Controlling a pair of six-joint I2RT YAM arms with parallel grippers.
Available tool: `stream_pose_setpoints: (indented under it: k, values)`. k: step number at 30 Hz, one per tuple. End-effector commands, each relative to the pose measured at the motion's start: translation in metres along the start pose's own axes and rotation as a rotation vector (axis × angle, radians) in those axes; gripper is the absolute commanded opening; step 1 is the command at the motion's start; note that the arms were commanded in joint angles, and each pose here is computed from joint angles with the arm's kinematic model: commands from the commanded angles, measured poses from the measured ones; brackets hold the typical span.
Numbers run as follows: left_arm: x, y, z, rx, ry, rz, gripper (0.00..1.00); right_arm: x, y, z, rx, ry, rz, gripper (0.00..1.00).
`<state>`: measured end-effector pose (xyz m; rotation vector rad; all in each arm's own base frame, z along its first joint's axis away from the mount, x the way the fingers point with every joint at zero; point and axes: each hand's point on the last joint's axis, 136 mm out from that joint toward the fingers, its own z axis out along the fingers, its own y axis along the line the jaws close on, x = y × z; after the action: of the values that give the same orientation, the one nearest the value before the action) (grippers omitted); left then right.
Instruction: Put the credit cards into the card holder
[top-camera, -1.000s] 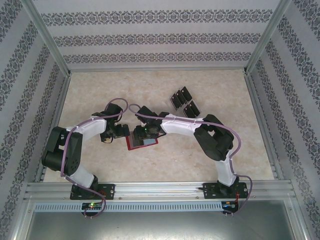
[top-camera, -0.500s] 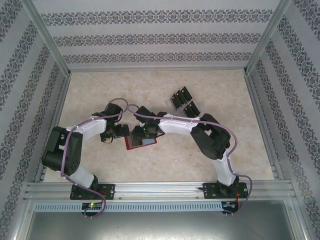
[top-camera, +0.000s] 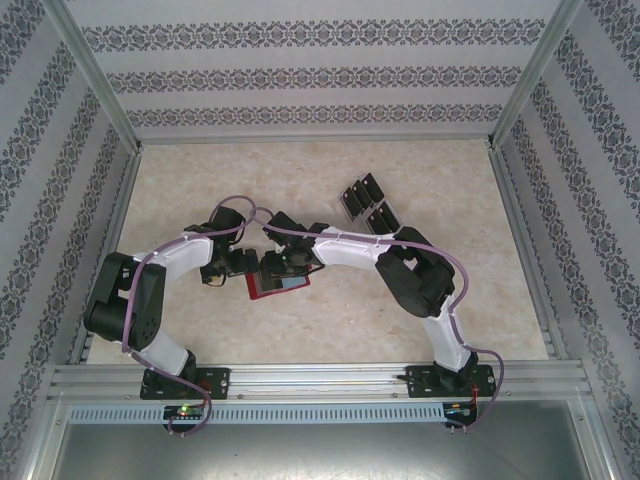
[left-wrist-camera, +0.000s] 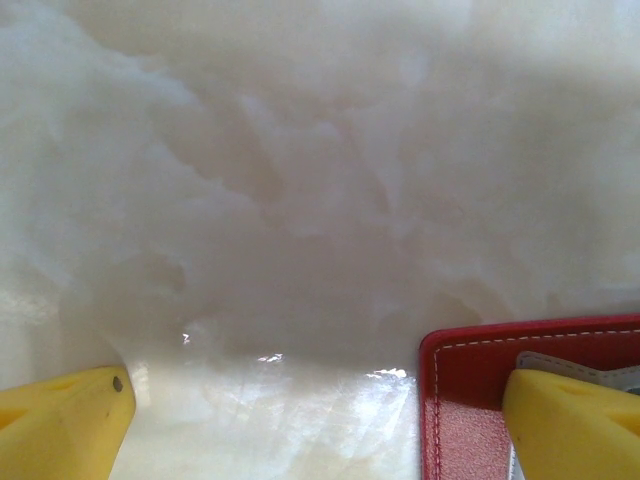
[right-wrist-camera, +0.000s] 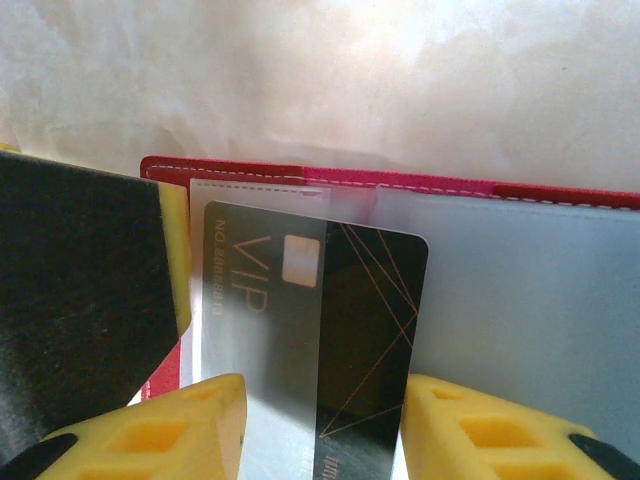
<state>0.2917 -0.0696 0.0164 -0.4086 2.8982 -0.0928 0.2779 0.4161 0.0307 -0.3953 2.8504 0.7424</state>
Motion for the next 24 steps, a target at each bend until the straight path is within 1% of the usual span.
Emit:
stream_pose_setpoints:
  k: [1,6,10,20,24]
  values:
    - [0.000,-0.004,0.005,0.017,0.017,-0.005,0.97,0.007,-0.002,-0.001,0.019,0.007,-0.009,0.46]
    - [-0.016,0.003,-0.017,-0.001,-0.048,-0.033,1.00,0.011,-0.028,-0.002,0.051,0.005,0.037,0.46]
    - [-0.023,0.005,-0.031,-0.001,-0.079,-0.036,1.00,0.013,-0.043,-0.002,0.083,0.002,0.053,0.46]
    - [-0.026,-0.002,-0.028,0.017,-0.054,0.000,1.00,0.024,-0.087,-0.019,0.162,-0.018,0.134,0.46]
    - [-0.027,-0.008,-0.028,0.027,-0.047,0.019,1.00,0.019,-0.078,-0.028,0.125,-0.037,0.127,0.46]
